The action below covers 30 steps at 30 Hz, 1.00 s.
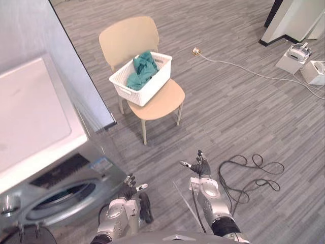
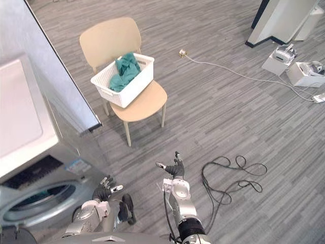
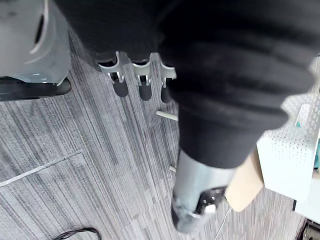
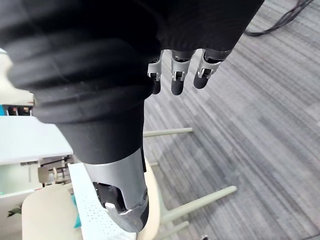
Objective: Pick up the laundry basket with both hands and put the clothes into the washing machine.
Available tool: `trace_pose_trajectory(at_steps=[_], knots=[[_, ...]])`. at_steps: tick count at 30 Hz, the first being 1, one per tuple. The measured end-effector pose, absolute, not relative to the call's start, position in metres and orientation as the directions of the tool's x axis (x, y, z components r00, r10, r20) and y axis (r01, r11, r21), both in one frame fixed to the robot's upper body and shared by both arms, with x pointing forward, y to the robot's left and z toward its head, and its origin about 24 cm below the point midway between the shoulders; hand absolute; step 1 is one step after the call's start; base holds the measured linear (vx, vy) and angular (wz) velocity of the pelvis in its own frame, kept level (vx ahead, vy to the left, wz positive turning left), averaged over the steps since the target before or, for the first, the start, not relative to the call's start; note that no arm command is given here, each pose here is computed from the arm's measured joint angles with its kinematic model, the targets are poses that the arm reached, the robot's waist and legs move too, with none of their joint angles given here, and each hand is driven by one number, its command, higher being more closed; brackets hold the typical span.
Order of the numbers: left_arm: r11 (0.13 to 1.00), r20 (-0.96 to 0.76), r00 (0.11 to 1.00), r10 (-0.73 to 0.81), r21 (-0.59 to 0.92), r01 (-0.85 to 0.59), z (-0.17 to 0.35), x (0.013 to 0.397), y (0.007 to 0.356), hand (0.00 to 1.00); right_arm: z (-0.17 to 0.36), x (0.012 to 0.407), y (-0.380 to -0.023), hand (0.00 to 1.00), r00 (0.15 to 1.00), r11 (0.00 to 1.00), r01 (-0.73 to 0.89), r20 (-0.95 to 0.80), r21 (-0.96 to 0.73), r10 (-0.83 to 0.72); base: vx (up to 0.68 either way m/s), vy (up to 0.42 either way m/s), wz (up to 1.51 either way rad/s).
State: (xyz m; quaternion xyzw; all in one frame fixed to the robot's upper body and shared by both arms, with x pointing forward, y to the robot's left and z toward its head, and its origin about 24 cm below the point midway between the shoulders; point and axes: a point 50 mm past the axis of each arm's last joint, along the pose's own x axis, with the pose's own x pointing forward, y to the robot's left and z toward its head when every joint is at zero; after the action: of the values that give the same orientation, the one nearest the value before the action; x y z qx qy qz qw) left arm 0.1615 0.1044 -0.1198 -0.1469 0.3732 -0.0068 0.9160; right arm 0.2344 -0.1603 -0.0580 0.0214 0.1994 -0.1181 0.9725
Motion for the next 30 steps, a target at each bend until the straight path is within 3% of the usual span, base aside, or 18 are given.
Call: trace_pose_trajectory(at_steps=[3,7,16,19,26,30], knots=[[0.975,-0.659,0.726,-0.196,-0.208,0.075,-0.115,0.171,0.095,0.00,-0.073,0.213,-0.162,0.00,0.861,0.969,0.246,-0.450,-0.037,-0.236,0.40,0.086,0.66],[0.972,-0.615,0.753,-0.234,-0.172,0.162,-0.105,0.185,0.084,0.00,-0.077,0.205,-0.169,0.00,0.842,0.958,0.281,-0.465,-0.052,-0.272,0.31,-0.032,0.44],[0.980,-0.646,0.737,-0.200,-0.139,0.145,-0.111,0.183,0.090,0.00,-0.076,0.200,-0.183,0.00,0.809,0.922,0.383,-0.462,-0.055,-0.363,0.30,-0.328,0.25],[0.974,-0.632,0.742,-0.223,-0.167,0.151,-0.108,0.185,0.078,0.00,-0.057,0.210,-0.197,0.00,0.827,0.900,0.432,-0.370,-0.063,-0.423,0.28,-0.381,0.28],[0.983,-0.693,0.706,-0.149,-0.183,0.028,-0.122,0.163,0.097,0.00,-0.034,0.237,-0.182,0.00,0.866,0.904,0.425,-0.271,-0.041,-0.419,0.15,-0.244,0.45],[0.984,-0.696,0.701,-0.154,-0.170,0.048,-0.123,0.163,0.094,0.00,0.010,0.260,-0.187,0.00,0.882,0.884,0.463,-0.068,-0.060,-0.467,0.19,-0.074,0.80]])
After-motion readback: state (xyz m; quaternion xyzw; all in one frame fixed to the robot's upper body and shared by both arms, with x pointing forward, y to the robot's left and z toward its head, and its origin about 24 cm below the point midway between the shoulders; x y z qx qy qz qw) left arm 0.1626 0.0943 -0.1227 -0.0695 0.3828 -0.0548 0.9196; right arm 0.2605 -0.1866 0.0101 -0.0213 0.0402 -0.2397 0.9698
